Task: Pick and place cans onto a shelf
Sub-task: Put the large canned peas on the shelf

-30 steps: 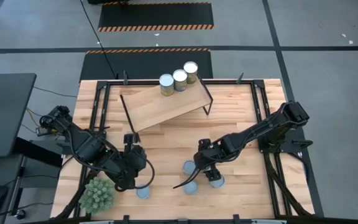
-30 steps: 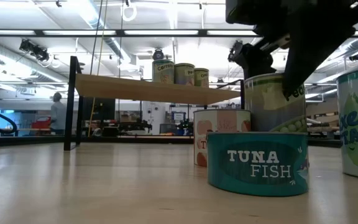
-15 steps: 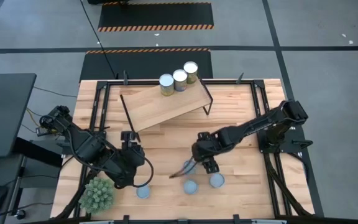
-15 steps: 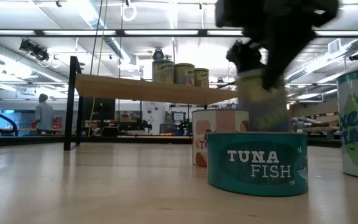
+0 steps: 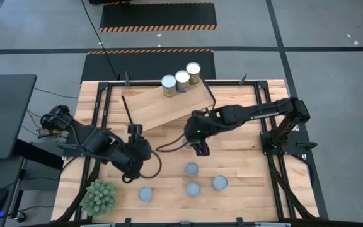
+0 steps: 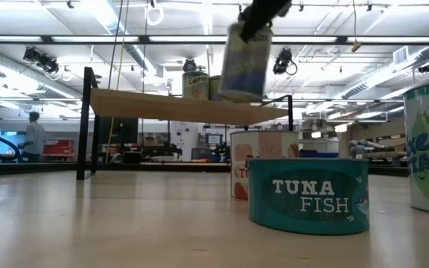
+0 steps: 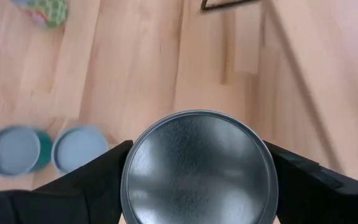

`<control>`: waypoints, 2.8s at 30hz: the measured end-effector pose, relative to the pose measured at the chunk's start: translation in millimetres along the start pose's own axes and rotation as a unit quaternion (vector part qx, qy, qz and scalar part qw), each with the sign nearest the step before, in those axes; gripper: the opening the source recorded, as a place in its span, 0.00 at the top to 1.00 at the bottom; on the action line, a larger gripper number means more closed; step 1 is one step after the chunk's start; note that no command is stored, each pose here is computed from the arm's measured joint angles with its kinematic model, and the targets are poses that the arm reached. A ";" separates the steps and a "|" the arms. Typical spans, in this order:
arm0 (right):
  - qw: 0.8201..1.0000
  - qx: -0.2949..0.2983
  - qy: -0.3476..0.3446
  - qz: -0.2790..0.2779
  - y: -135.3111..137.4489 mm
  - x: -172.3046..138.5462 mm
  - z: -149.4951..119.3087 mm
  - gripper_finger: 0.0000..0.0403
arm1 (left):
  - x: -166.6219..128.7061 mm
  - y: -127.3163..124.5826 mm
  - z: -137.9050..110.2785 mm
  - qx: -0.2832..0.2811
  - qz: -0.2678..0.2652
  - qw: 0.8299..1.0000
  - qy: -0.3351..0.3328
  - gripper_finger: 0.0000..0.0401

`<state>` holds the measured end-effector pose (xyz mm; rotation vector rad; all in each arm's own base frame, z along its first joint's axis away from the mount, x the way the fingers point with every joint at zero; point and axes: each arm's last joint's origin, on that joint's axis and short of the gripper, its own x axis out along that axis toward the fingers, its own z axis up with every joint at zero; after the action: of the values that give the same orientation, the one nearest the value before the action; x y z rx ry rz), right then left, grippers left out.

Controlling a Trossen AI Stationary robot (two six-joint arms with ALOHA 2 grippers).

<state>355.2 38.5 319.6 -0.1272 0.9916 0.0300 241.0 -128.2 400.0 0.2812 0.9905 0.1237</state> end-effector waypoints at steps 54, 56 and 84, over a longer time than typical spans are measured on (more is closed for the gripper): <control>0.996 0.057 -0.060 -0.032 -116.8 3.6 81.0 0.20 | -33.0 152.6 -113.9 -0.165 -0.004 0.955 -0.247 0.65; 0.996 0.055 -0.056 -0.034 -119.8 7.9 80.4 0.20 | -34.8 152.3 -119.9 -0.180 0.002 0.951 -0.253 0.65; 0.996 0.013 -0.056 -0.063 -131.4 13.0 80.0 0.06 | -21.0 151.8 -127.6 -0.233 0.004 0.946 -0.225 0.65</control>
<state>439.8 -82.6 364.2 -0.1619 0.8708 -0.0905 126.3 34.8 395.0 -0.1213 0.4828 0.2828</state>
